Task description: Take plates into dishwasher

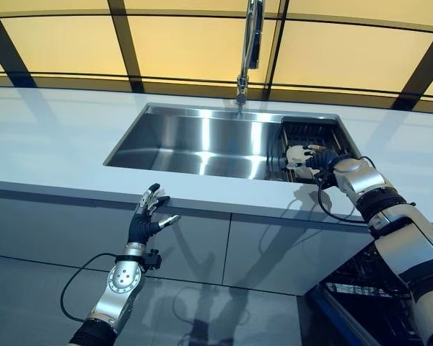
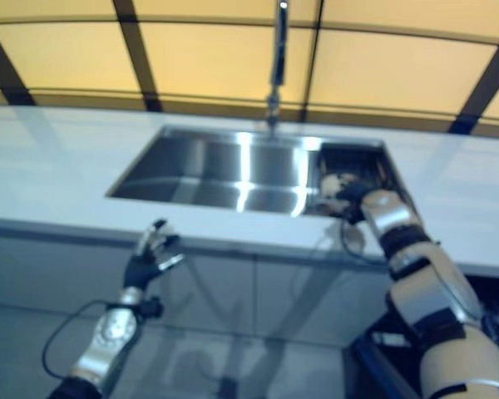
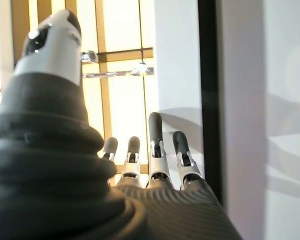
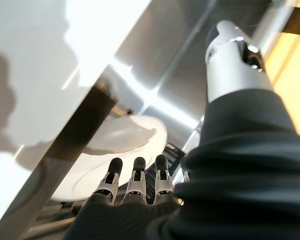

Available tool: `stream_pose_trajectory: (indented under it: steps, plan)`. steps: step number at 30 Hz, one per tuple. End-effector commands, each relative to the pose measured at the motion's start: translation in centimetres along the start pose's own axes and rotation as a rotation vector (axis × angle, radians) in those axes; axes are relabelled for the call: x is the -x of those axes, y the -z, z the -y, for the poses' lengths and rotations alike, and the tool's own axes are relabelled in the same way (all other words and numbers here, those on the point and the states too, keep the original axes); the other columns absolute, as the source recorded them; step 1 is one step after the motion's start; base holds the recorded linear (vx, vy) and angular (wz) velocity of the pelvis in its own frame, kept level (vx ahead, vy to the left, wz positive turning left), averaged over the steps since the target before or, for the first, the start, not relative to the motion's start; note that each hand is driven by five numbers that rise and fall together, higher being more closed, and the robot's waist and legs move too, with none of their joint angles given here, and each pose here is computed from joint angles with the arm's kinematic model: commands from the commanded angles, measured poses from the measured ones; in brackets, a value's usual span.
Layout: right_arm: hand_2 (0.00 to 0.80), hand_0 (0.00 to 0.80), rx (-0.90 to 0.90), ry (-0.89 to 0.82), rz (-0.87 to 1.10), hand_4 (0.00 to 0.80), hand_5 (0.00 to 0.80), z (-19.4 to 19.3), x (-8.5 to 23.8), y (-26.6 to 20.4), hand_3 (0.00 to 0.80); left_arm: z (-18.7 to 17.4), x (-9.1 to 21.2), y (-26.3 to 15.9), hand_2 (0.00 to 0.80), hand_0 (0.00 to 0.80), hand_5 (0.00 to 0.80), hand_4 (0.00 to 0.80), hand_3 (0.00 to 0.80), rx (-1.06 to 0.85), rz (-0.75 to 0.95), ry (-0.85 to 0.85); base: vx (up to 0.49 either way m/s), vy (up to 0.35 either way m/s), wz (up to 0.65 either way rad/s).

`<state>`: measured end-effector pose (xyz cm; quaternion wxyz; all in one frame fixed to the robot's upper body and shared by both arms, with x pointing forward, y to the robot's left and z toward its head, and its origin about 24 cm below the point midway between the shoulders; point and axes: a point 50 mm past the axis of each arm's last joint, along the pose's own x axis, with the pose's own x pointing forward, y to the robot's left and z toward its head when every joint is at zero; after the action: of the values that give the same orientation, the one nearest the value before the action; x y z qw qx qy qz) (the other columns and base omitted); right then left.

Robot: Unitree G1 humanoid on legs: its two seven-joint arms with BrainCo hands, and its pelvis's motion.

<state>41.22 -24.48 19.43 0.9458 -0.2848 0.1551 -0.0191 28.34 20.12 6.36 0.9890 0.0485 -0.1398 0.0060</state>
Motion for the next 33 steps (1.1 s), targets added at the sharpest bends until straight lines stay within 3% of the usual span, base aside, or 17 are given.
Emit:
stream_pose_trajectory:
  steps: [1, 16, 25, 33]
  plan:
    - [0.000, 0.000, 0.214, 0.200, 0.118, 0.000, 0.000, 5.3, 2.2, -6.7, 0.000, 0.9, -1.1, -1.3, 0.000, 0.000, 0.000, 0.000, 0.000, -0.021, 0.083, 0.050, -0.033, 0.001, 0.06]
    - [0.000, 0.000, 0.770, 0.273, 0.149, 0.000, 0.000, 4.8, 3.2, -10.3, 0.000, 1.2, -1.1, -1.2, 0.000, 0.000, 0.000, 0.000, 0.000, -0.031, 0.078, 0.069, -0.004, 0.000, 0.01]
    - [0.000, 0.000, 0.898, 0.173, 0.157, 0.000, 0.000, 1.3, 2.8, -10.8, 0.000, 1.3, -1.5, -1.4, 0.000, 0.000, 0.000, 0.000, 0.000, -0.019, 0.080, 0.068, 0.000, 0.000, 0.00]
    - [0.000, 0.000, 0.832, 0.100, 0.084, 0.000, 0.000, -1.4, 1.6, -8.1, 0.000, 1.3, -2.0, -1.7, 0.000, 0.000, 0.000, 0.000, 0.000, -0.004, 0.096, 0.040, -0.036, 0.016, 0.00]
